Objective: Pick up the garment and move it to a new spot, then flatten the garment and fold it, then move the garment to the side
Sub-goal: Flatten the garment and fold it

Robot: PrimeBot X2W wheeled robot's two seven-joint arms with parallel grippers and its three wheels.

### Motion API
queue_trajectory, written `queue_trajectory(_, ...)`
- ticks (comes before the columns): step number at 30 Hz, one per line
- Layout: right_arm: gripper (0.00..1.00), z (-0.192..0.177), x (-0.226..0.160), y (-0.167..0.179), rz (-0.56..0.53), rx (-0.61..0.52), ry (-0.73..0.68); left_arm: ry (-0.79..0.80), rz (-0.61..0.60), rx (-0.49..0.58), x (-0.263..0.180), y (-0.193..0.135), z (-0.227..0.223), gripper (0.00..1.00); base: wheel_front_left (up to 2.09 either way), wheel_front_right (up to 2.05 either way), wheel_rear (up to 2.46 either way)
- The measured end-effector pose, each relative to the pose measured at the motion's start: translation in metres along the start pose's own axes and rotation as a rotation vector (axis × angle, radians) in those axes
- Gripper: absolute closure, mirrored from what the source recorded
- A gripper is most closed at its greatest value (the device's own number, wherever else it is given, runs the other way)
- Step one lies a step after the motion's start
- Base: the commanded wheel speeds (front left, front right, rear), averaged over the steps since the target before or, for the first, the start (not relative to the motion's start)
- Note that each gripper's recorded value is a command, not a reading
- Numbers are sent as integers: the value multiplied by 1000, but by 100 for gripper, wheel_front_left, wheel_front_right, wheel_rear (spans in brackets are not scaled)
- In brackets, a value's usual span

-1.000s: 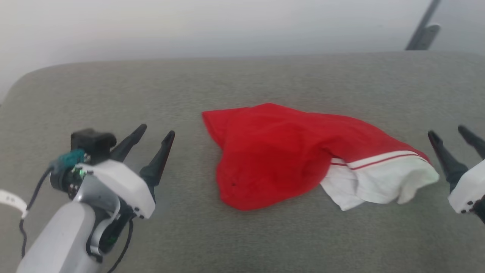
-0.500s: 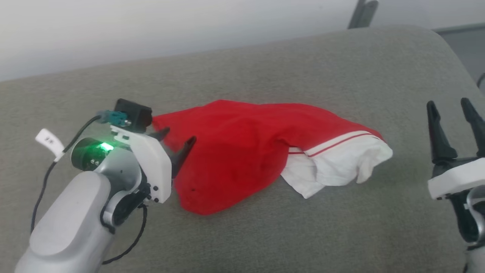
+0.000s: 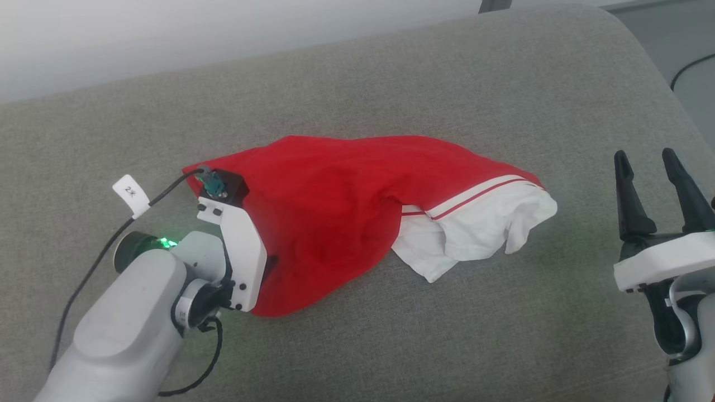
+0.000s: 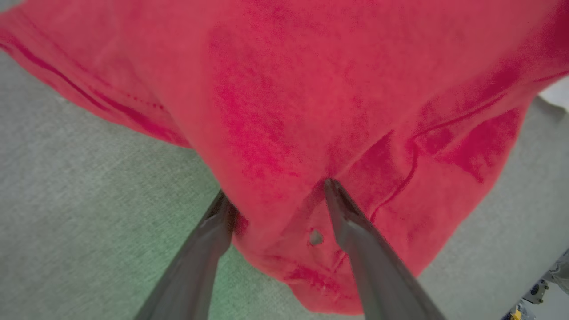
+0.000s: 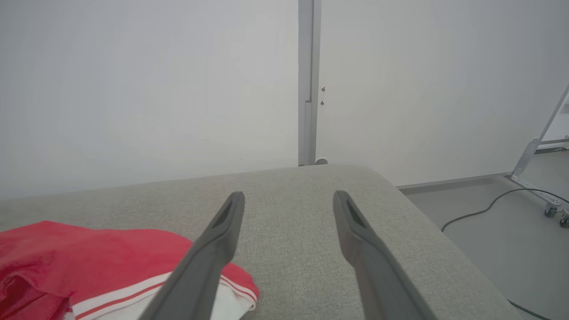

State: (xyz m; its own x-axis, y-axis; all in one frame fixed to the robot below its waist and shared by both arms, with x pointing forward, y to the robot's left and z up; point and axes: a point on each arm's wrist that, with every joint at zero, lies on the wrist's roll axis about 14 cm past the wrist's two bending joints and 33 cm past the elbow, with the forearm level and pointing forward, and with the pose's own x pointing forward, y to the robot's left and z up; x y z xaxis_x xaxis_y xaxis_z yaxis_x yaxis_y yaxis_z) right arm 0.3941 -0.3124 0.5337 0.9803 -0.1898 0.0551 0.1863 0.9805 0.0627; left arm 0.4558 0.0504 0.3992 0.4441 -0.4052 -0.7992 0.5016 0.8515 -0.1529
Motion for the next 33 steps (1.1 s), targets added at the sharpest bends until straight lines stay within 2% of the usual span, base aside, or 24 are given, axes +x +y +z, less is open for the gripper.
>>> queue_trajectory(1, 0, -1, 1, 0, 0, 0, 1, 23, 7, -6, 3, 2, -4, 0, 0, 0, 0)
queue_trajectory(2, 0, -2, 2, 0, 0, 0, 3, 36, 6, 5, 4, 2, -5, 100, 0, 0, 0)
queue_trajectory(11, 0, -4, 9, 4, 10, 10, 0, 20, 57, -44, 4, 25, -2, 100, 0, 0, 0)
queue_trajectory(19, 0, -1, 9, 5, 15, 11, -7, -40, 276, -115, -36, 108, -3, 100, 0, 0, 0)
queue_trajectory(23, 0, 1, 7, 6, 19, 8, -10, -2, 366, -172, -53, 137, -25, 100, 0, 0, 0)
queue_trajectory(31, 0, 1, 3, 7, 23, 9, -6, 59, 403, -225, -60, 146, -59, 100, 0, 0, 0)
queue_trajectory(32, 0, 2, 3, 7, 22, 9, -7, 53, 400, -220, -60, 145, -59, 93, 0, 0, 0)
queue_trajectory(33, 0, 2, 3, 7, 23, 9, -7, 42, 396, -213, -60, 144, -56, 57, 0, 0, 0)
